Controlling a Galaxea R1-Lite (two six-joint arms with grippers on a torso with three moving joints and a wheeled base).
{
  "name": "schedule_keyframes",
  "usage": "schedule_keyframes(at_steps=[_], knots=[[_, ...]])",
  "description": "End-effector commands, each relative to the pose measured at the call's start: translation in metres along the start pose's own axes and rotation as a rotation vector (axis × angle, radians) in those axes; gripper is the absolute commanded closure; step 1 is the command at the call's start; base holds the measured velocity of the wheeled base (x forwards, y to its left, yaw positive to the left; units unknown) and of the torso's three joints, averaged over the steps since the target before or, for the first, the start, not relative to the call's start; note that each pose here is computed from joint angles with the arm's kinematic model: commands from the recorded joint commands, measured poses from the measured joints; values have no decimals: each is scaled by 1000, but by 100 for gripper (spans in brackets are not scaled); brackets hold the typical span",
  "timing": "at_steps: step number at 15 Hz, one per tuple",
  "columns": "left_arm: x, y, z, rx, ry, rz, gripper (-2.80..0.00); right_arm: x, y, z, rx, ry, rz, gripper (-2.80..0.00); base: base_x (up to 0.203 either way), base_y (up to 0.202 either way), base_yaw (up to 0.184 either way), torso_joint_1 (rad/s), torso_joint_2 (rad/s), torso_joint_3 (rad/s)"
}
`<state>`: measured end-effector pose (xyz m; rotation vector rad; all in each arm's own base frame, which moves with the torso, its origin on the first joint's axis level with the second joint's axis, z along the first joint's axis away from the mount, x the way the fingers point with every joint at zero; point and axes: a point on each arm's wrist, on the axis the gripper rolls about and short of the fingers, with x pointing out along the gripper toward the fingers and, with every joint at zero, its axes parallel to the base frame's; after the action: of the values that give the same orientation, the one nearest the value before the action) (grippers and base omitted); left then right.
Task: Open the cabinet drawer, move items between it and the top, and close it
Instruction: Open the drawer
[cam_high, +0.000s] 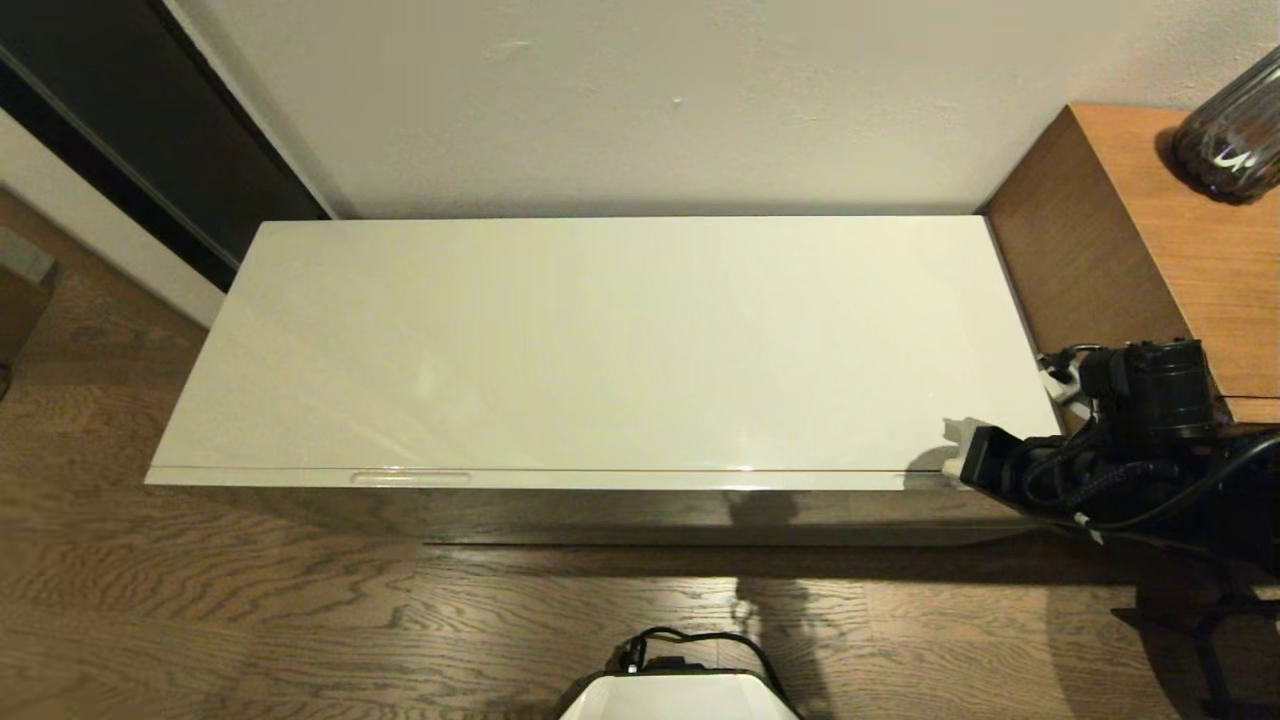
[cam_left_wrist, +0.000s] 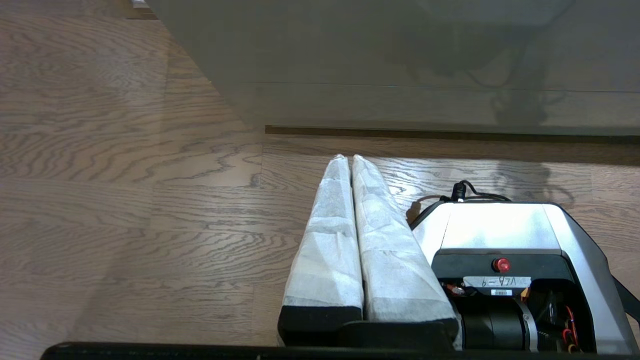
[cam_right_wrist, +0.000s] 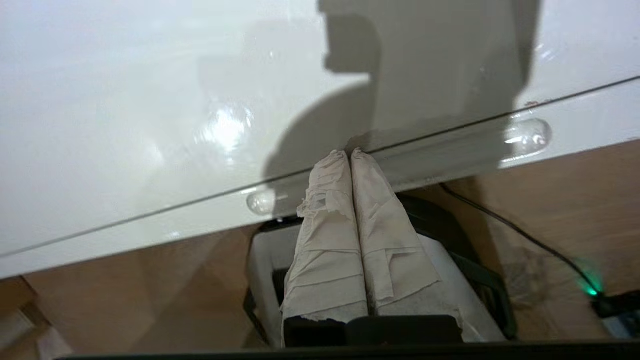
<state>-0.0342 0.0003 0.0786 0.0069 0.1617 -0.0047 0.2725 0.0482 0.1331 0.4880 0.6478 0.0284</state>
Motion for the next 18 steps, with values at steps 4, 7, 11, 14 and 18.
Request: schedule_keyframes(at_steps=[4,7,11,14,18], knots=[[0,0,0,0,1,0,0,13,-9,-14,8,66,-36,0,0,0,0,0,0,0],[0,0,0,0,1,1,0,17,-17,-26,20,114,-68,0,0,0,0,0,0,0],[0,0,0,0,1,-2,0,22,-28,-44,37,154,-93,0,0,0,0,0,0,0],[0,0,0,0,1,0,0,13,-35,-56,56,181,-114,0,0,0,0,0,0,0],[0,0,0,0,1,1,0,-22,-37,-63,53,148,-92,0,0,0,0,0,0,0]])
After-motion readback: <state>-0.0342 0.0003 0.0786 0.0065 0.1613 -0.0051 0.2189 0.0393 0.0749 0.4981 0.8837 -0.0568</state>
